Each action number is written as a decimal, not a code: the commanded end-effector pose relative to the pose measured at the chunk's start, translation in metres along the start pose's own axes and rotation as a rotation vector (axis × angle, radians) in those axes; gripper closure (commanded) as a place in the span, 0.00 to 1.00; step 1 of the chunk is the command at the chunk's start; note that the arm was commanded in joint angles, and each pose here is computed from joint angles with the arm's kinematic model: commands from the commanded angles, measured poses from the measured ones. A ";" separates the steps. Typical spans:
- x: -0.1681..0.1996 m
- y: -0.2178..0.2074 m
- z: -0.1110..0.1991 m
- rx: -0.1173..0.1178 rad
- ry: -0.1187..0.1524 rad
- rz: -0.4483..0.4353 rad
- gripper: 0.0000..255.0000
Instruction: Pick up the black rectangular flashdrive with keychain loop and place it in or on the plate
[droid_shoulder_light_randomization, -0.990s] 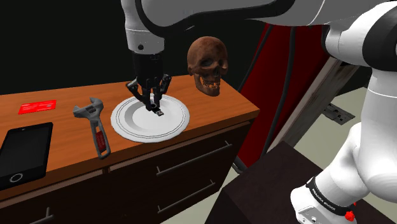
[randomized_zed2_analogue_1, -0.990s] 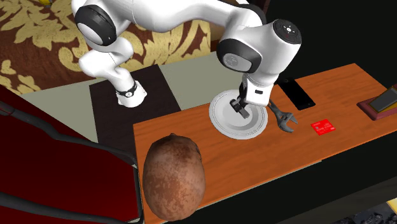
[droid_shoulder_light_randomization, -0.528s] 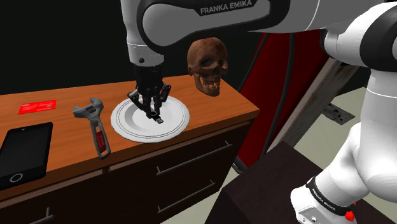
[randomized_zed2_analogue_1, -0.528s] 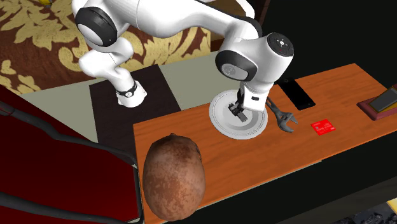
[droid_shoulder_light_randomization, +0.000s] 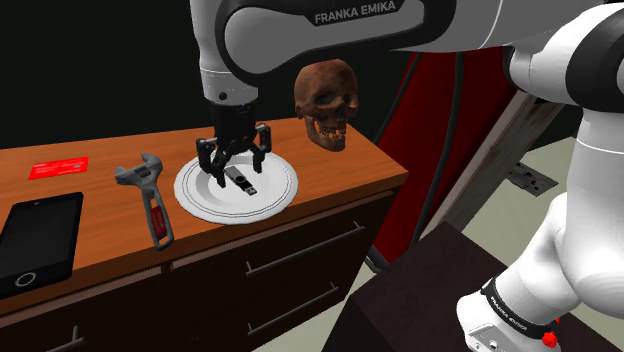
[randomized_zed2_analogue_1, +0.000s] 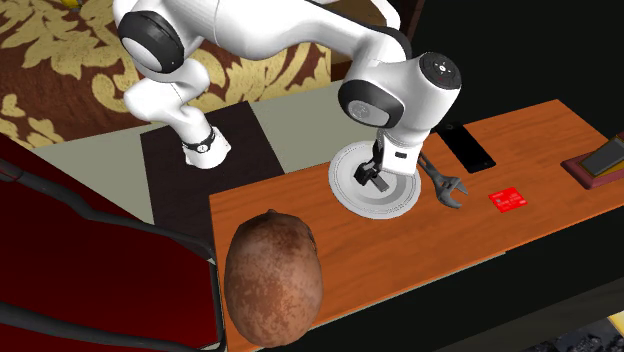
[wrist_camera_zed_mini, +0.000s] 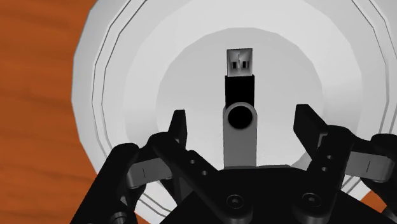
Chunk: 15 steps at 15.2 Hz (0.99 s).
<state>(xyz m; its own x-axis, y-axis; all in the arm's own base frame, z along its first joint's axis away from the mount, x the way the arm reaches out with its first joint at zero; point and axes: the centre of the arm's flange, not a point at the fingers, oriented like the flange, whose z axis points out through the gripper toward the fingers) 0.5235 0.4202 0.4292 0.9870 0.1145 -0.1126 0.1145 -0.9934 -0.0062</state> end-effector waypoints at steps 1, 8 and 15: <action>0.000 0.000 0.000 0.000 0.000 0.000 0.00; 0.000 0.000 -0.050 0.000 0.000 0.000 0.00; 0.000 0.000 -0.050 0.000 0.000 0.000 0.00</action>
<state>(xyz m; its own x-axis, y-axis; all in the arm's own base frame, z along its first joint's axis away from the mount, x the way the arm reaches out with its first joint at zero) 0.5292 0.4204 0.4787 0.9870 0.1145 -0.1127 0.1145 -0.9934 -0.0062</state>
